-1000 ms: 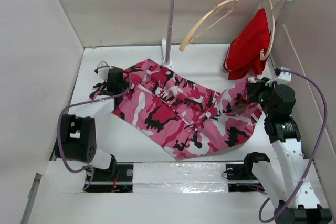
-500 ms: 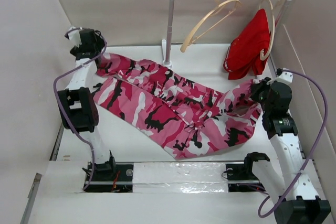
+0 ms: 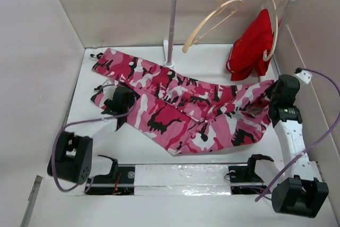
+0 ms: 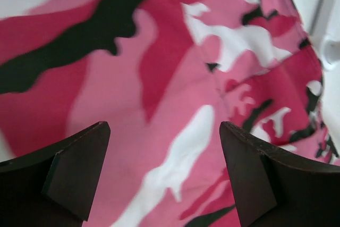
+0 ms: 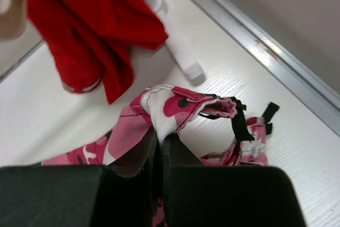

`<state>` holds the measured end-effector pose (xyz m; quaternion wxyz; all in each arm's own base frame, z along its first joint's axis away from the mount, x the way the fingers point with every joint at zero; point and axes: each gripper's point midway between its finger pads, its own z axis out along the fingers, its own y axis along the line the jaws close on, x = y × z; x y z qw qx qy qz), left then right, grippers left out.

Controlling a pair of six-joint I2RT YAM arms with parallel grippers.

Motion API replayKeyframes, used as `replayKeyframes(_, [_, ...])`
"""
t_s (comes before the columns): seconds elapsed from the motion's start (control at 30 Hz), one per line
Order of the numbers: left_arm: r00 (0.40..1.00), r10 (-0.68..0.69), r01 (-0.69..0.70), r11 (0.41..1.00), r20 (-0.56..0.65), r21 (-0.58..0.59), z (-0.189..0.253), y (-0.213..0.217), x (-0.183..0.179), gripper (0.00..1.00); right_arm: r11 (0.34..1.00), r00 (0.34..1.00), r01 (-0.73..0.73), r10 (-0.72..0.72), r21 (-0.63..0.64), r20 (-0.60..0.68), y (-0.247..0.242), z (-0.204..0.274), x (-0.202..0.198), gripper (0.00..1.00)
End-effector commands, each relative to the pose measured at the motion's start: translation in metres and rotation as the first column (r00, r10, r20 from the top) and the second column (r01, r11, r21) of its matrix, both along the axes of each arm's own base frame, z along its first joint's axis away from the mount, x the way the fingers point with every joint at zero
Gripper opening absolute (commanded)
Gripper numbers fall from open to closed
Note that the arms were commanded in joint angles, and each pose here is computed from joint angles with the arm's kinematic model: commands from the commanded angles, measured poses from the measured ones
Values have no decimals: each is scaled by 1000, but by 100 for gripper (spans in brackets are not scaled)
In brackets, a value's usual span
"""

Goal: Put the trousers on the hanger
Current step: Flatten out the trousers at the center of the board.

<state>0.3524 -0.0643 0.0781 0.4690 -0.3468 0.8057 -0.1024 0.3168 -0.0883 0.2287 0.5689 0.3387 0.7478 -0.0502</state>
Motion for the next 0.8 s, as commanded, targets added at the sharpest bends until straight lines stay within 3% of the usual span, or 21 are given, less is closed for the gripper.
replayKeyframes(0.0, [973,180,-179,984,142,-19,26,36,-9,83,981,973,193,-194,21,128,-34,22,-15,0])
replayKeyframes(0.17, [966,180,-176,984,186,-41,47,41,0,87,966,961,238,-250,105,121,-62,-12,-19,0])
replayKeyframes(0.27, [972,176,-172,984,158,-44,47,36,15,87,938,973,214,-228,274,22,-73,-57,0,0])
replayKeyframes(0.33, [976,185,-182,983,113,-38,38,34,21,87,920,974,222,-221,323,-39,-78,-76,14,0])
replayKeyframes(0.47, [979,191,-188,981,70,-45,15,37,-1,87,905,968,246,-250,347,-33,-87,-70,24,3])
replayKeyframes(0.57, [971,202,-195,979,128,-64,18,44,-20,87,930,986,118,-150,348,67,-72,-44,38,59])
replayKeyframes(0.6, [966,218,-214,976,136,-48,19,50,-25,87,934,989,99,-131,344,71,-65,-40,38,84])
replayKeyframes(0.63, [960,228,-223,974,165,-49,28,53,-29,87,940,990,79,-112,331,80,-59,-34,37,90])
replayKeyframes(0.77, [944,281,-282,959,173,-19,29,69,-47,87,969,982,-36,-11,245,189,-19,-16,10,94])
